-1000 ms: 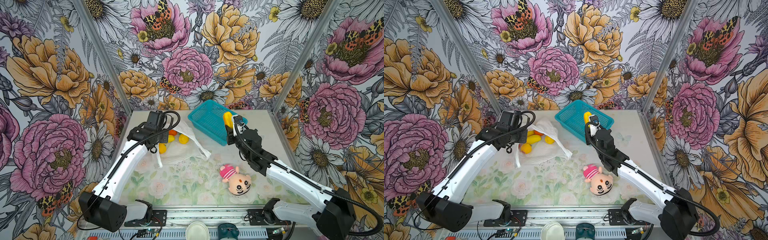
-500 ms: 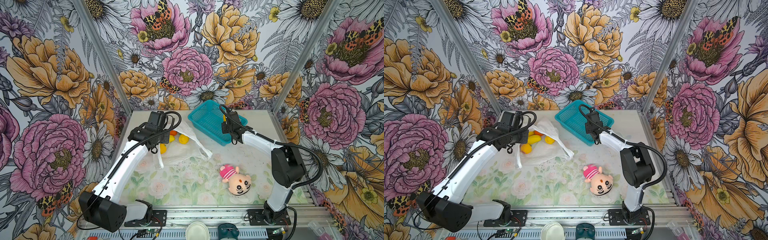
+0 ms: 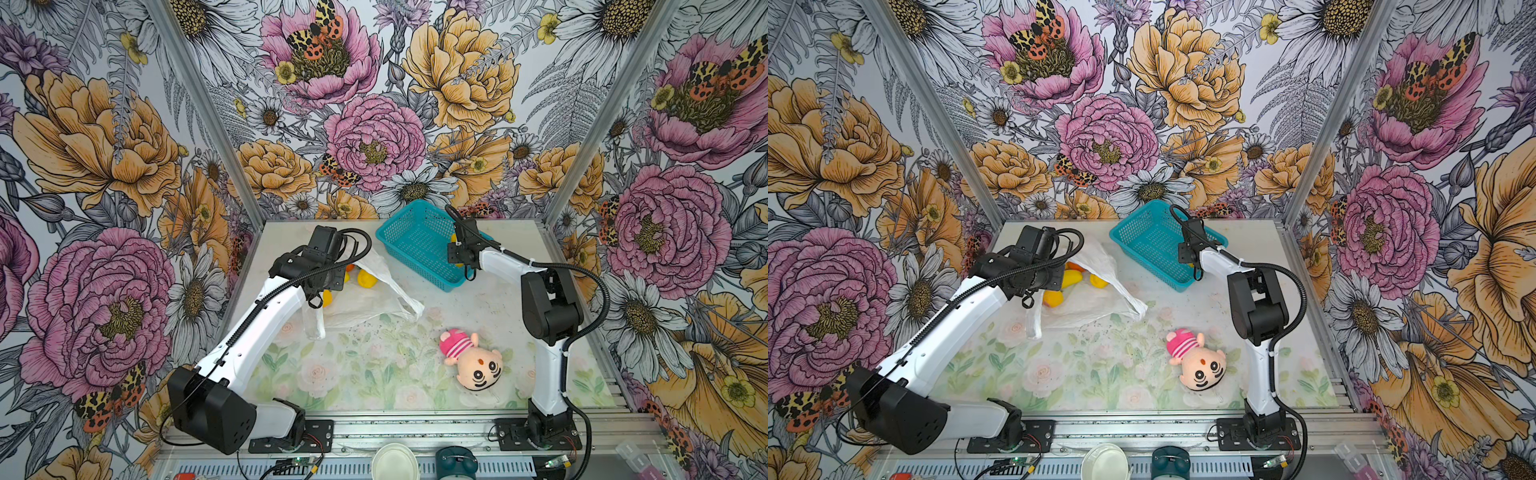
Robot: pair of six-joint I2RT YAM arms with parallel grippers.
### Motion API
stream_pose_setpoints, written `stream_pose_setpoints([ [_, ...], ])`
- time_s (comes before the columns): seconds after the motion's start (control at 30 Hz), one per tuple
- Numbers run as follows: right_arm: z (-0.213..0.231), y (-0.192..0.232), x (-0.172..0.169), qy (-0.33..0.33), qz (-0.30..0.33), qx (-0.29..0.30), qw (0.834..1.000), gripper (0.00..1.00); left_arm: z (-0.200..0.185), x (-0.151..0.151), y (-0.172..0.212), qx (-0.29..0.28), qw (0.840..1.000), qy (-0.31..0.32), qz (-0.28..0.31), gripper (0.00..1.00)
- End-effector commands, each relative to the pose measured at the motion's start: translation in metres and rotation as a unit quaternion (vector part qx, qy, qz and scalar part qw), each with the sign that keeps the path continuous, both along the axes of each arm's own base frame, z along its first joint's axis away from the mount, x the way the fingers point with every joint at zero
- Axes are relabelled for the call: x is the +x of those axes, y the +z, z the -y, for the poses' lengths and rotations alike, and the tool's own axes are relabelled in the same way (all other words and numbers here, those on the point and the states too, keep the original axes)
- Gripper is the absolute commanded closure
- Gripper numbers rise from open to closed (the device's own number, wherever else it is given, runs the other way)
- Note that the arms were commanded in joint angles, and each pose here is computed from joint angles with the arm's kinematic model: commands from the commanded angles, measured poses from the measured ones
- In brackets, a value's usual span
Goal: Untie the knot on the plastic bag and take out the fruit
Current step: 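Lower the mango into the teal basket and open the right gripper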
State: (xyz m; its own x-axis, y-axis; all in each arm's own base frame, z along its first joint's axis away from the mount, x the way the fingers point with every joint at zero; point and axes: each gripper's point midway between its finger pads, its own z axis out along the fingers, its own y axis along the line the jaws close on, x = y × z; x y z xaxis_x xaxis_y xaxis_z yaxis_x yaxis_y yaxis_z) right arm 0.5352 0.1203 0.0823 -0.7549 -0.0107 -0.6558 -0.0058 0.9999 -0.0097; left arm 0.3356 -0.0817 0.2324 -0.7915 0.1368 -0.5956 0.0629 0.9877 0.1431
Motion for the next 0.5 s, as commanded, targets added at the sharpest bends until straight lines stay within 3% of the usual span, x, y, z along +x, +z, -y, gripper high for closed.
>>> stream_pose_setpoints([
  [0.0, 0.005, 0.012, 0.008, -0.014, 0.013, 0.013, 1.0, 0.72, 0.001, 0.001, -0.002, 0.004, 1.0, -0.004, -0.004, 1.0],
  [0.27, 0.017, 0.014, 0.015, -0.041, 0.023, -0.006, 0.999, 0.32, 0.003, -0.003, 0.004, 0.007, 1.0, -0.008, 0.005, 1.0],
  [0.47, 0.028, 0.042, 0.005, -0.059, 0.047, -0.009, 0.997, 0.22, -0.006, -0.001, 0.009, 0.001, 1.0, 0.012, 0.012, 1.0],
])
